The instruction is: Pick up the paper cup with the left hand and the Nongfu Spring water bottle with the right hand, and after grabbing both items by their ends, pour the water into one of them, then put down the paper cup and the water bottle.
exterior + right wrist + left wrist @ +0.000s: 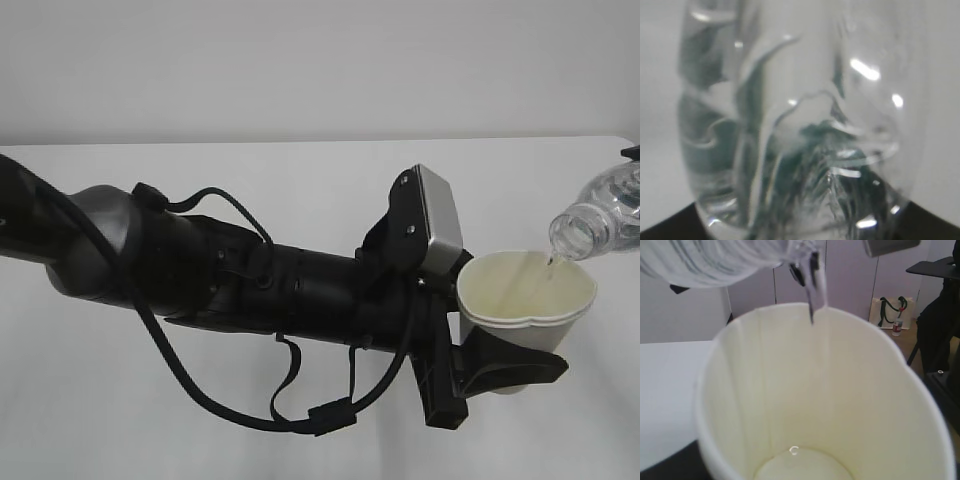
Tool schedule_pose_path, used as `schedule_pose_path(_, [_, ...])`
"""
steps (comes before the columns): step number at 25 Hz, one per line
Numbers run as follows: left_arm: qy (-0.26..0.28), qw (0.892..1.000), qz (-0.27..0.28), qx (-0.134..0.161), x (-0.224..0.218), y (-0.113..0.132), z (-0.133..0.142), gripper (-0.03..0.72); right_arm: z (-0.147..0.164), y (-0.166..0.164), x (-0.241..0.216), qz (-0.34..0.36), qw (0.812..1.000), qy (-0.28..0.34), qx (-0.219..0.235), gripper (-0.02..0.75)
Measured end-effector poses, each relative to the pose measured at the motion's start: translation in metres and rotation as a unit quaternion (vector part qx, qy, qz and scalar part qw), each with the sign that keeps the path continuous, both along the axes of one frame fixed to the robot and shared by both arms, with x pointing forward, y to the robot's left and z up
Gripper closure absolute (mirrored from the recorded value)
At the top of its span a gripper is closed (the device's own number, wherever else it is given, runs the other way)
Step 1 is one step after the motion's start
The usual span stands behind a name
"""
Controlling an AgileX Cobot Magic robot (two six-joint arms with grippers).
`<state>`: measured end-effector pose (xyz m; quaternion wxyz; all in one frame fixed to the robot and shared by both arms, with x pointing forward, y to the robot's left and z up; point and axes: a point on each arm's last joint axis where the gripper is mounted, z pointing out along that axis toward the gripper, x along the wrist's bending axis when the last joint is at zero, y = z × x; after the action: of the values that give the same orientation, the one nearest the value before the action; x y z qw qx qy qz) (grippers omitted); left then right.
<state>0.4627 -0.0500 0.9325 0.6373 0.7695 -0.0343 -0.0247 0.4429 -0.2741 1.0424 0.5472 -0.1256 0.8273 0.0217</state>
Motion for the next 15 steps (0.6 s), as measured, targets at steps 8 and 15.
schedule_pose_path(8, [0.0,1.0,0.0,0.0,0.0,0.0,0.0,0.257,0.0,0.0,0.0,0.001,1.0,0.0,-0.002,0.336])
schedule_pose_path(15, [0.0,1.0,0.0,0.0,0.0,0.0,0.0,0.257,-0.0001,0.0001,-0.0001,0.003,1.0,-0.001,-0.006,0.336])
